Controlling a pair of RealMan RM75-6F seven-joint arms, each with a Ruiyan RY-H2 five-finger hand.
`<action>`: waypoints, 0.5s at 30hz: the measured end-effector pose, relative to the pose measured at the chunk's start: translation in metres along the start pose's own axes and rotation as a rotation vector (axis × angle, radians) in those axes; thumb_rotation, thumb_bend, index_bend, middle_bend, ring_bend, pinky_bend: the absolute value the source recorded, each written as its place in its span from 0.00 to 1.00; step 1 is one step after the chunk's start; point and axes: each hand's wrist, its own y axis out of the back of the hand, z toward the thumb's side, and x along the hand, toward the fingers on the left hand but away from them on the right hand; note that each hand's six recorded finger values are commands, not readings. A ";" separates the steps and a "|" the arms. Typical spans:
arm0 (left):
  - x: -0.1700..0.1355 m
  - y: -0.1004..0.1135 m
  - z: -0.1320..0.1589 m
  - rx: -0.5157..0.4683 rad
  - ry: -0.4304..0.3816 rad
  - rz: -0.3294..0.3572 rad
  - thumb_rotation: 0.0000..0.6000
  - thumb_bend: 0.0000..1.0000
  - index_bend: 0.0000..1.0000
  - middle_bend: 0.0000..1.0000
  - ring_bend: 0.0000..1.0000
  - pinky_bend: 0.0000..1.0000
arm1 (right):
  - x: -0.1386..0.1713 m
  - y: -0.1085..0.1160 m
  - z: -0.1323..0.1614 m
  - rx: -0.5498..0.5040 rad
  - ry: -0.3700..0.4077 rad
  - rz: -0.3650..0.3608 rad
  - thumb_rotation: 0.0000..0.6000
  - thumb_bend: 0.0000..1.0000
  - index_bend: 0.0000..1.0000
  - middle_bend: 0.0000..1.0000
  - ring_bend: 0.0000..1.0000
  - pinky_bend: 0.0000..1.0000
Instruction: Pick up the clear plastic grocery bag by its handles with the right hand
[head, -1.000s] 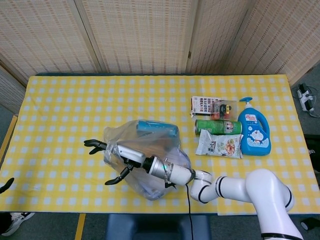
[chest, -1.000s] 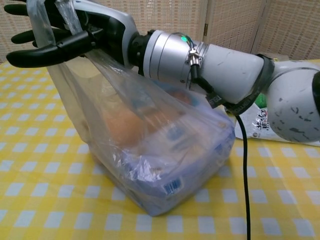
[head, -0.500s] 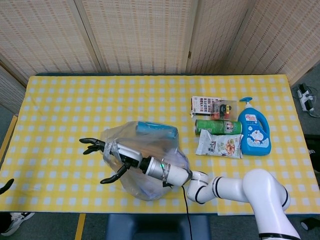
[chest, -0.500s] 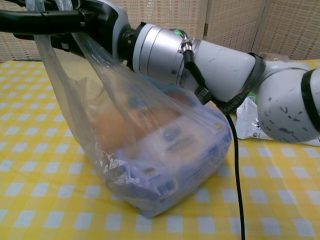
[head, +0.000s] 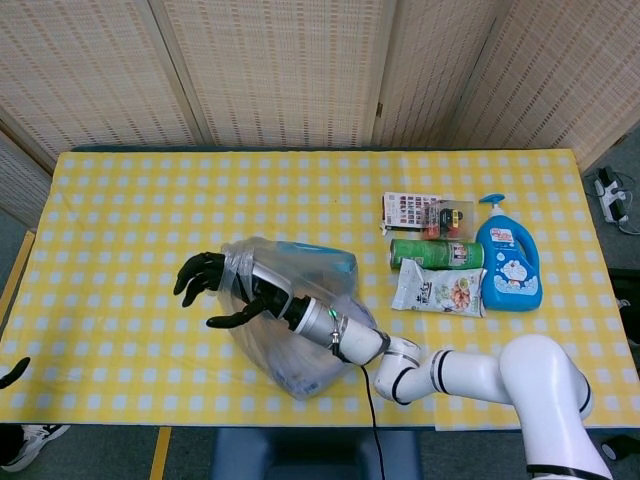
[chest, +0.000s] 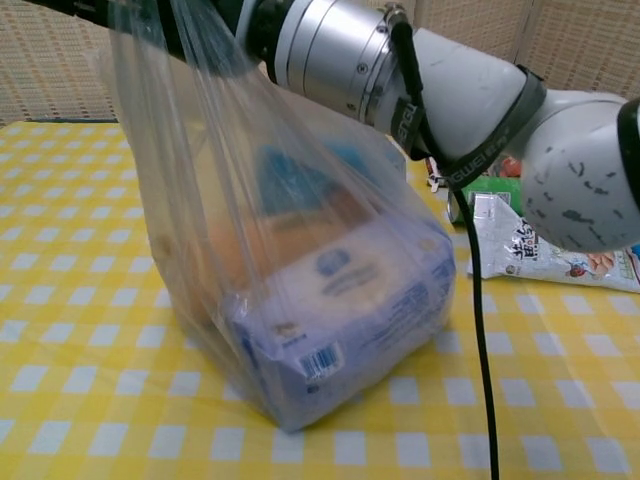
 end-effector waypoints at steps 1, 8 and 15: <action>0.000 0.000 0.000 0.000 0.000 -0.001 1.00 0.25 0.00 0.01 0.07 0.06 | 0.000 0.001 0.003 -0.008 0.013 -0.010 1.00 0.28 0.47 0.54 0.52 0.44; -0.001 0.001 0.001 -0.001 -0.003 0.001 1.00 0.25 0.00 0.01 0.08 0.06 | 0.003 0.009 0.014 -0.045 0.065 -0.091 1.00 0.49 0.67 0.75 0.78 0.73; -0.001 0.001 0.003 -0.002 -0.012 0.000 1.00 0.25 0.00 0.01 0.08 0.06 | 0.005 0.015 0.018 -0.099 0.084 -0.214 1.00 0.52 0.69 0.81 0.87 0.82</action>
